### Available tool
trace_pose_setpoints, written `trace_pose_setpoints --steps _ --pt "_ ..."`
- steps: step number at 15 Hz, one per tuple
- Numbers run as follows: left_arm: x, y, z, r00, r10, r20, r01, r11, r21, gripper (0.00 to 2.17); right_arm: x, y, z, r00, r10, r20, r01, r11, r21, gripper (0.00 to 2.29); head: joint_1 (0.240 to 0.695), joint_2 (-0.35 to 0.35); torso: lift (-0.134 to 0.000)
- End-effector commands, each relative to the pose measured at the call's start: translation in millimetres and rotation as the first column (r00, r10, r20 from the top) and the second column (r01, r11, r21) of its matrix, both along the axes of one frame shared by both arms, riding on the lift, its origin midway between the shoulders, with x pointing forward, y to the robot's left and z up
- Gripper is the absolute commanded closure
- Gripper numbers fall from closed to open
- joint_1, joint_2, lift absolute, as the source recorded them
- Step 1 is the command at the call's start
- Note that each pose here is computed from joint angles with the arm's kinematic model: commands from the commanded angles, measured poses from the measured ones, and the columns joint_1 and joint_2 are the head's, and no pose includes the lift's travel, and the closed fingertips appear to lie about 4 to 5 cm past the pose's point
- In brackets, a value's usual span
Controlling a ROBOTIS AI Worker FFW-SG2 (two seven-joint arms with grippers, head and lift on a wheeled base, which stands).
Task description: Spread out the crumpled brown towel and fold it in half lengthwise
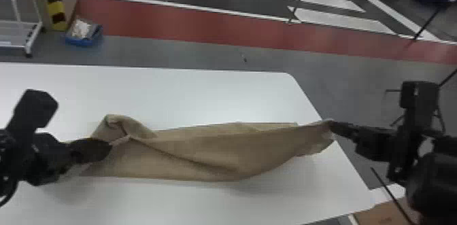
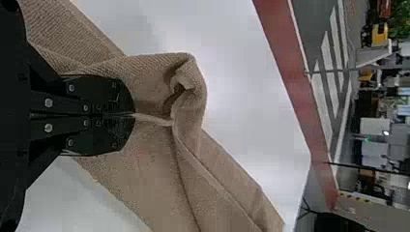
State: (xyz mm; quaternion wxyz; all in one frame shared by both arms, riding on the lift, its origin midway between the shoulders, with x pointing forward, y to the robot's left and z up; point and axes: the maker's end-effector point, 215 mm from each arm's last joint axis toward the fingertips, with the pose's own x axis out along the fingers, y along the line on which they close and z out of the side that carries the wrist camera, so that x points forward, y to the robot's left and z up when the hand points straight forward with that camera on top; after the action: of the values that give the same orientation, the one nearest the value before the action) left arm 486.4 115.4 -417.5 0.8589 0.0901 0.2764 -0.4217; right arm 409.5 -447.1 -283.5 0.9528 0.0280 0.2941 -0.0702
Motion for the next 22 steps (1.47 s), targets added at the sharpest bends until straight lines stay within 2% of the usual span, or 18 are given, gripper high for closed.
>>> trace_pose_setpoints --steps 1,2,3,4,5,6,7,8,9,10,11,12,14,18,21,22 --pt "4.1 31.7 69.8 0.996 -0.069 0.054 0.081 0.966 -0.246 1.23 4.8 -17.4 8.8 1.000 -0.020 0.004 0.020 1.000 -0.013 1.21 0.695 -0.350 -0.124" --pt "0.7 48.9 88.7 0.989 -0.118 0.091 0.141 0.940 -0.311 1.23 5.3 -20.9 10.4 1.000 -0.020 0.001 0.020 1.000 -0.023 1.21 0.695 -0.350 -0.124" --pt "-5.1 64.3 101.7 0.972 -0.178 0.157 0.220 0.921 -0.322 1.23 3.6 -20.8 8.5 1.000 -0.020 -0.003 0.020 1.000 -0.024 1.21 0.695 -0.350 -0.124" --pt "-12.0 74.3 105.6 0.949 -0.230 0.214 0.286 0.915 -0.284 1.23 1.1 -20.2 4.3 1.000 -0.016 -0.012 0.016 1.000 -0.026 1.21 0.695 -0.350 -0.124" --pt "-17.7 87.1 100.6 0.935 -0.262 0.239 0.317 0.918 -0.237 1.20 -1.7 -18.8 0.1 1.000 -0.008 -0.019 0.007 0.999 -0.031 1.21 0.695 -0.350 -0.124" --pt "-16.6 100.3 89.8 0.942 -0.241 0.234 0.292 0.932 -0.213 0.72 -6.7 -17.8 -5.9 1.000 -0.002 -0.031 0.001 0.999 -0.036 1.21 0.695 -0.350 -0.124" --pt "-8.6 112.4 76.5 0.956 -0.195 0.217 0.238 0.952 -0.192 0.13 -8.3 -16.0 -7.7 1.000 0.009 -0.028 -0.011 0.999 -0.049 1.21 0.695 -0.338 -0.124" --pt "6.2 124.1 61.4 0.971 -0.119 0.205 0.151 0.977 -0.148 0.00 -10.0 -12.6 -10.6 0.999 0.017 -0.029 -0.019 0.999 -0.049 1.21 0.695 -0.322 -0.124" --pt "21.5 135.5 39.8 0.986 -0.021 0.165 0.037 0.995 -0.096 0.00 -11.1 -11.1 -12.6 0.999 0.021 -0.030 -0.022 0.999 -0.050 1.21 0.695 -0.307 -0.124" --pt "28.9 144.1 20.5 0.991 0.047 0.123 -0.042 0.998 -0.040 0.00 -10.7 -10.4 -12.6 0.999 0.024 -0.025 -0.025 0.998 -0.052 1.21 0.695 -0.286 -0.124" --pt "31.4 144.1 17.8 0.990 0.052 0.130 -0.050 0.999 -0.016 0.01 -13.1 -12.8 -14.0 0.999 0.018 -0.029 -0.020 0.998 -0.054 1.21 0.695 -0.268 -0.124" --pt "29.2 139.1 22.9 0.990 0.037 0.135 -0.034 0.999 -0.028 0.01 -14.5 -14.6 -15.1 0.999 0.014 -0.031 -0.016 0.998 -0.054 1.21 0.695 -0.239 -0.124" --pt "24.2 120.6 28.9 0.989 -0.010 0.146 0.013 1.000 -0.020 0.09 -15.5 -17.0 -14.7 0.999 0.009 -0.031 -0.010 0.998 -0.056 1.21 0.695 -0.242 -0.124" --pt "18.8 82.8 13.6 0.988 -0.137 0.076 0.132 0.989 0.069 0.30 -16.4 -14.9 -18.9 0.999 0.009 -0.037 -0.011 0.999 -0.049 1.21 0.695 -0.292 -0.124" --pt "22.1 69.3 3.4 0.987 -0.158 0.014 0.156 0.983 0.096 0.41 -16.7 -13.7 -21.0 0.999 0.009 -0.039 -0.010 0.999 -0.046 1.21 0.695 -0.317 -0.124" --pt "23.0 68.1 -4.6 0.989 -0.147 -0.025 0.149 0.982 0.114 0.51 -16.3 -12.8 -21.2 0.999 0.010 -0.038 -0.012 0.999 -0.046 1.21 0.695 -0.327 -0.124"
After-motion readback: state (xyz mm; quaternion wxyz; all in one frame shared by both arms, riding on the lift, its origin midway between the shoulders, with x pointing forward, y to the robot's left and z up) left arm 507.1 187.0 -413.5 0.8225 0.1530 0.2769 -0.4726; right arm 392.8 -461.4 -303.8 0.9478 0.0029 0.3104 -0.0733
